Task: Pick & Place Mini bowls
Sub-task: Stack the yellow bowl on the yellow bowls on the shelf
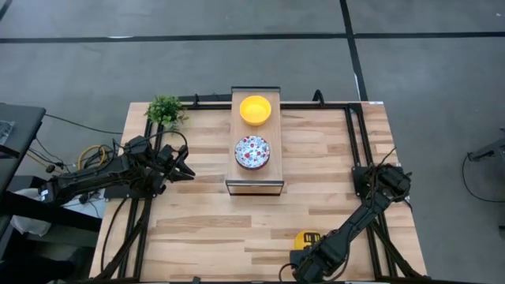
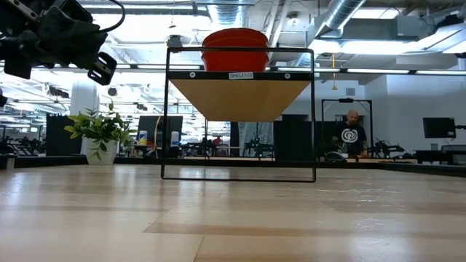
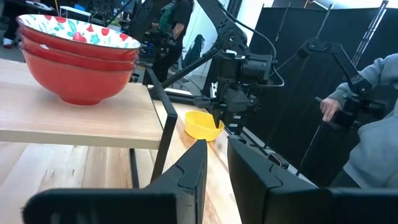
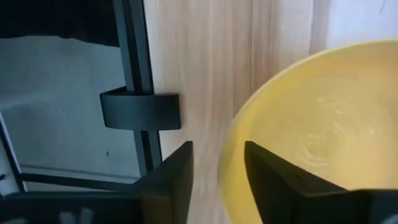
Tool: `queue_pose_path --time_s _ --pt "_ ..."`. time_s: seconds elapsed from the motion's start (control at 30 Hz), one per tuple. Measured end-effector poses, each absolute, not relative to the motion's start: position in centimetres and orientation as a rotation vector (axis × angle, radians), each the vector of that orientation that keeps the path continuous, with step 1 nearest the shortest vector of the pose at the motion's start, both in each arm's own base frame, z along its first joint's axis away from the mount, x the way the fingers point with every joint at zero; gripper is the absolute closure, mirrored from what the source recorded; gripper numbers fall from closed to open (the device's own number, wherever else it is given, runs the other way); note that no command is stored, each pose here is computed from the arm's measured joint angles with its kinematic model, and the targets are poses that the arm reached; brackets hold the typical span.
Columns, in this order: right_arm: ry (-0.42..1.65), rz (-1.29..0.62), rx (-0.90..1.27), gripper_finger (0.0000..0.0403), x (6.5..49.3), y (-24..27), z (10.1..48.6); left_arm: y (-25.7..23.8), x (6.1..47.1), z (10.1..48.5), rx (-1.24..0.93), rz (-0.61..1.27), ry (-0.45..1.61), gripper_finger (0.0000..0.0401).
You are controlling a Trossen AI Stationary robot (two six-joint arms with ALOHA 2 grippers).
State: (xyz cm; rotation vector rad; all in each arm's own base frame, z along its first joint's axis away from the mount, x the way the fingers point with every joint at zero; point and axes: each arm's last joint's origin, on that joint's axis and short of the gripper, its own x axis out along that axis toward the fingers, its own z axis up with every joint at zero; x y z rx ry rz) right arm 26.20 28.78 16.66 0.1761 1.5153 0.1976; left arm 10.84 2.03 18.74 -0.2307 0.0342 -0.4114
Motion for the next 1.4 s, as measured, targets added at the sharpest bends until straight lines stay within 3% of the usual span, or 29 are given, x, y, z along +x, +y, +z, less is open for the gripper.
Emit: queue_pose_path --time_s 0.33,0.83,1.03,1.4 --pt "1.546 0.189 0.195 0.0391 26.2 28.6 16.7 2.0 10.8 18.8 -0.238 -0.412 0.036 0.0339" --pt "1.637 0.002 0.245 0.0402 27.4 25.4 18.2 2.0 10.8 18.8 -0.237 -0.412 0.034 0.0339" --pt "1.588 -0.068 0.247 0.0402 27.6 22.6 22.1 2.0 10.9 18.7 -0.239 -0.414 0.038 0.0339" --pt "1.507 -0.106 0.349 0.0402 25.0 16.8 32.5 2.0 10.9 18.7 -0.240 -0.415 0.039 0.0339"
